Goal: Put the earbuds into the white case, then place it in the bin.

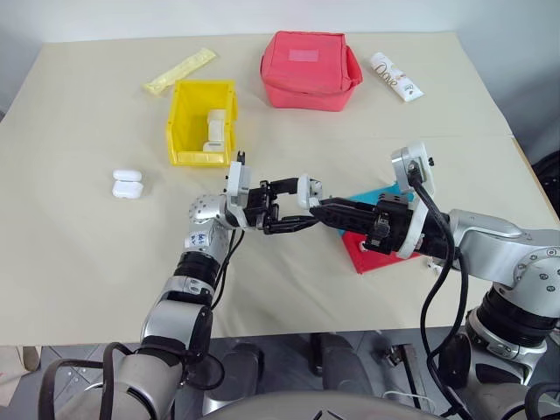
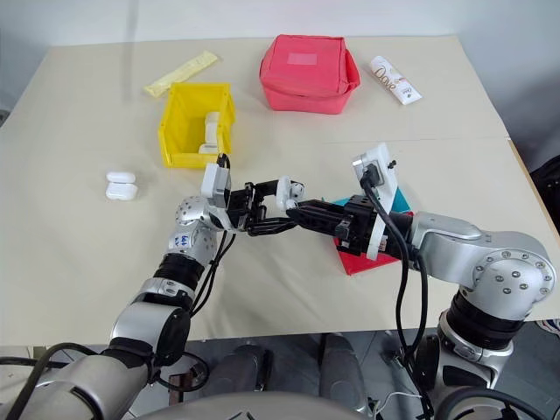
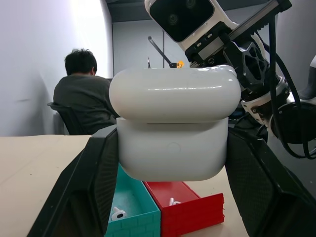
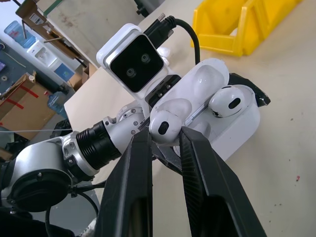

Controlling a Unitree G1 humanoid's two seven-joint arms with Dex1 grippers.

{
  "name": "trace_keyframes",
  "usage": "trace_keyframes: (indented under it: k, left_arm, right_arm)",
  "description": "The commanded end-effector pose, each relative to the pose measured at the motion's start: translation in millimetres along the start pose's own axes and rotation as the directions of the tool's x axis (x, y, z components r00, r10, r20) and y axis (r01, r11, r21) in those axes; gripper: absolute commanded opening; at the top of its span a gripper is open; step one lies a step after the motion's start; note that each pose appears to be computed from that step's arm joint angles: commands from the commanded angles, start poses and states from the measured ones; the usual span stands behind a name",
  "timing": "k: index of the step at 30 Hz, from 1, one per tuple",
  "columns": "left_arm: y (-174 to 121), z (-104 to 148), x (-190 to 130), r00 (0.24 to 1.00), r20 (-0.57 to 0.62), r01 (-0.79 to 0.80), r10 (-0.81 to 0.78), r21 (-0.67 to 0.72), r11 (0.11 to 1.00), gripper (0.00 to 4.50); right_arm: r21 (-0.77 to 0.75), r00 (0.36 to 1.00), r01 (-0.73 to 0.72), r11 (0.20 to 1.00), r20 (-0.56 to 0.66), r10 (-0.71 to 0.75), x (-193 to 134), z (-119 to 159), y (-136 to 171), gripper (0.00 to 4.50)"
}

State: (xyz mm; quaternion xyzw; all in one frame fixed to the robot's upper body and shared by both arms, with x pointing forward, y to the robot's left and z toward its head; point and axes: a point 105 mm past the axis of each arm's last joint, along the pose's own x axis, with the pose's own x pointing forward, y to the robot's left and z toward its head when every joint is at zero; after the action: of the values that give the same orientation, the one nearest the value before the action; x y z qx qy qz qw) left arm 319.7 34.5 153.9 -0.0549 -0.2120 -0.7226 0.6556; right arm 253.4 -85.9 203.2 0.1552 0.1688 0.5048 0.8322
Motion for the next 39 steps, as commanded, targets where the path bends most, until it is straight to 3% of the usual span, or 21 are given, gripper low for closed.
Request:
trace_keyframes:
  k: [1,7,15,25,39]
  left_arm:
    - [-5.0,25.2,19.0,0.989,0.079,0.114,-0.125,0.133,0.984,2.79]
    - [-5.3,27.7,19.5,0.988,0.100,0.097,-0.114,0.163,0.982,2.79]
    - [-4.7,29.4,21.6,0.988,0.112,0.085,-0.106,0.182,0.980,2.79]
    - [-0.8,28.3,20.0,0.991,0.111,0.060,-0.081,0.180,0.982,2.79]
    - [-0.7,26.1,22.6,0.989,0.121,0.070,-0.086,0.132,0.989,2.79]
  right_arm:
    - [0.068,0.979,0.203,0.977,-0.040,-0.201,-2.7,-11.4,-31.2,0.45]
    - [0.188,0.941,0.338,0.922,-0.045,-0.336,-4.1,-20.9,-48.3,0.45]
    - [0.309,0.912,0.406,0.860,-0.075,-0.404,-9.9,-26.5,-47.0,0.45]
    - [0.163,0.967,0.250,0.954,-0.100,-0.236,-7.2,-25.8,-2.5,0.45]
    - [-0.017,0.975,0.196,0.980,-0.099,-0.197,0.9,-20.5,4.3,0.45]
